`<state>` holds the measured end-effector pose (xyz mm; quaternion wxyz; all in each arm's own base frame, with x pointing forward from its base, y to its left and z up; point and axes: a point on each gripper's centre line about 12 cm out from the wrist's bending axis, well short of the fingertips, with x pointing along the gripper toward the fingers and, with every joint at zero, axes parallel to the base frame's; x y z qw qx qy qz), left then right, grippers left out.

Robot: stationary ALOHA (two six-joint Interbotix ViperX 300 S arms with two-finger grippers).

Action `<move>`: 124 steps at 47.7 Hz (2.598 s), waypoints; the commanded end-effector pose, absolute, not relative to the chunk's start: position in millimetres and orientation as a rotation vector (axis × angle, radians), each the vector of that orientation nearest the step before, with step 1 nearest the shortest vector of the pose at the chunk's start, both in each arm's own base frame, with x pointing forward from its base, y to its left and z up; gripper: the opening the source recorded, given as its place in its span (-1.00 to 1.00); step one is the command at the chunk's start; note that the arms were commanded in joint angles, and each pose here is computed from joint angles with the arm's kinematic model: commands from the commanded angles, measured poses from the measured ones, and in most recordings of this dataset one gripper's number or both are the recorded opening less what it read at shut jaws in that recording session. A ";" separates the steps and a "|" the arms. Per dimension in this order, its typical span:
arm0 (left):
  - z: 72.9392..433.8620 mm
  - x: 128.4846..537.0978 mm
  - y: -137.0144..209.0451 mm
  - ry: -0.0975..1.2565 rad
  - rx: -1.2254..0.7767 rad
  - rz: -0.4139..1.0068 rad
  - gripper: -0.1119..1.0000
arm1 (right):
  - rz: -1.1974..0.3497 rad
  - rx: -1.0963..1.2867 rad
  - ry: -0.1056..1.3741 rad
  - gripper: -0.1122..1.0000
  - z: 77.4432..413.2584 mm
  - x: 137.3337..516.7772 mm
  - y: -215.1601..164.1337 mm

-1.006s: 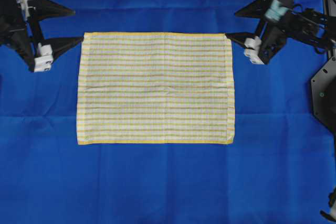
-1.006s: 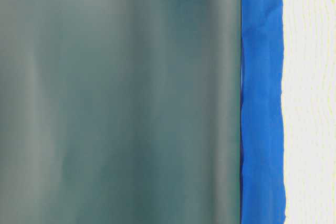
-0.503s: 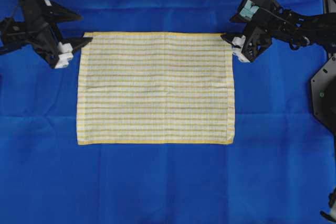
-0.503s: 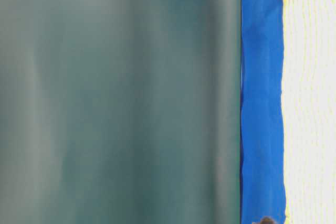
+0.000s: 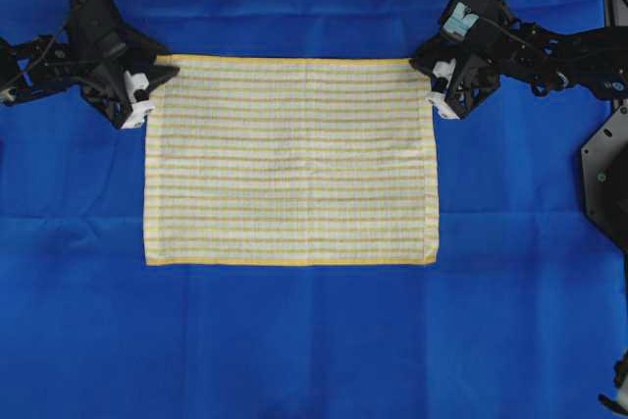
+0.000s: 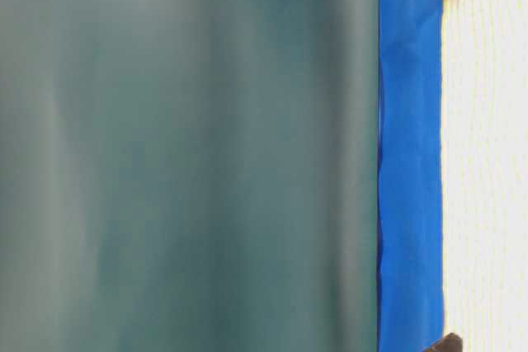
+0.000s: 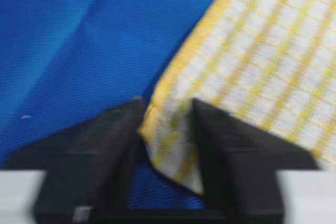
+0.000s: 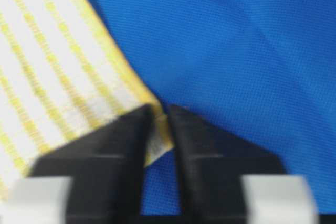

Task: Fold the yellow towel.
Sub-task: 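Fold the top edge down toward the bottom edge with both grippers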

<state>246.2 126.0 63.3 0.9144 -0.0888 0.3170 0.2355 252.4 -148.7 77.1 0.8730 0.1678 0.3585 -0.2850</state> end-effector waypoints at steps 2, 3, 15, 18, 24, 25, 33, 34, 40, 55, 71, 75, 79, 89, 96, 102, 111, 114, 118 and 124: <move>60.3 242.3 124.8 0.693 -0.193 0.485 -0.56 | -0.600 0.354 0.748 -0.69 78.0 251.9 -150.0; 60.2 242.2 124.7 0.695 -0.193 0.485 -0.64 | -0.600 0.355 0.749 -0.72 77.9 252.0 -149.5; 65.3 244.2 126.1 0.679 -0.187 0.486 -0.72 | -0.609 0.371 0.743 -0.72 79.6 250.5 -148.2; 68.7 245.3 126.2 0.669 -0.183 0.484 -0.72 | -0.610 0.371 0.737 -0.72 82.0 249.4 -147.7; 80.7 246.8 127.4 0.631 -0.176 0.486 -0.72 | -0.610 0.365 0.698 -0.72 93.9 248.3 -147.0; 83.4 247.2 127.1 0.623 -0.174 0.485 -0.72 | -0.611 0.365 0.694 -0.72 95.9 247.7 -147.1; 107.7 247.8 127.0 0.564 -0.156 0.482 -0.72 | -0.601 0.362 0.664 -0.72 113.1 244.4 -143.7; 110.2 247.8 126.9 0.558 -0.154 0.482 -0.72 | -0.600 0.361 0.656 -0.72 116.7 244.1 -143.4; 120.4 246.6 125.7 0.538 -0.151 0.480 -0.72 | -0.595 0.353 0.621 -0.72 130.0 243.0 -142.3; 123.0 247.8 116.4 0.532 -0.148 0.451 -0.72 | -0.586 0.345 0.606 -0.72 140.7 243.9 -142.0; 135.3 254.0 88.6 0.510 -0.146 0.357 -0.72 | -0.502 0.366 0.608 -0.72 151.5 246.0 -112.0; 141.8 252.5 75.2 0.494 -0.155 0.317 -0.72 | -0.454 0.367 0.593 -0.72 160.3 247.6 -97.5; 148.1 250.9 63.2 0.468 -0.163 0.279 -0.72 | -0.412 0.370 0.577 -0.72 167.9 246.8 -84.3; 149.3 240.4 30.1 0.457 -0.211 0.177 -0.72 | -0.311 0.395 0.554 -0.72 174.3 241.9 -50.9; 150.2 234.6 8.4 0.453 -0.233 0.099 -0.72 | -0.229 0.396 0.567 -0.72 174.5 244.5 -28.0; 149.5 231.9 -6.2 0.460 -0.230 0.041 -0.72 | -0.174 0.398 0.592 -0.72 171.3 246.9 -11.2; 148.1 232.3 -24.2 0.476 -0.211 -0.034 -0.72 | -0.122 0.412 0.628 -0.72 165.4 248.9 6.9; 147.0 232.2 -25.6 0.481 -0.209 -0.040 -0.72 | -0.113 0.410 0.635 -0.72 164.1 249.6 9.9; 145.4 233.3 -26.1 0.489 -0.208 -0.040 -0.72 | -0.107 0.408 0.649 -0.72 161.4 250.2 12.3; 142.3 235.7 -26.8 0.505 -0.206 -0.040 -0.72 | -0.095 0.403 0.659 -0.72 160.1 251.5 16.0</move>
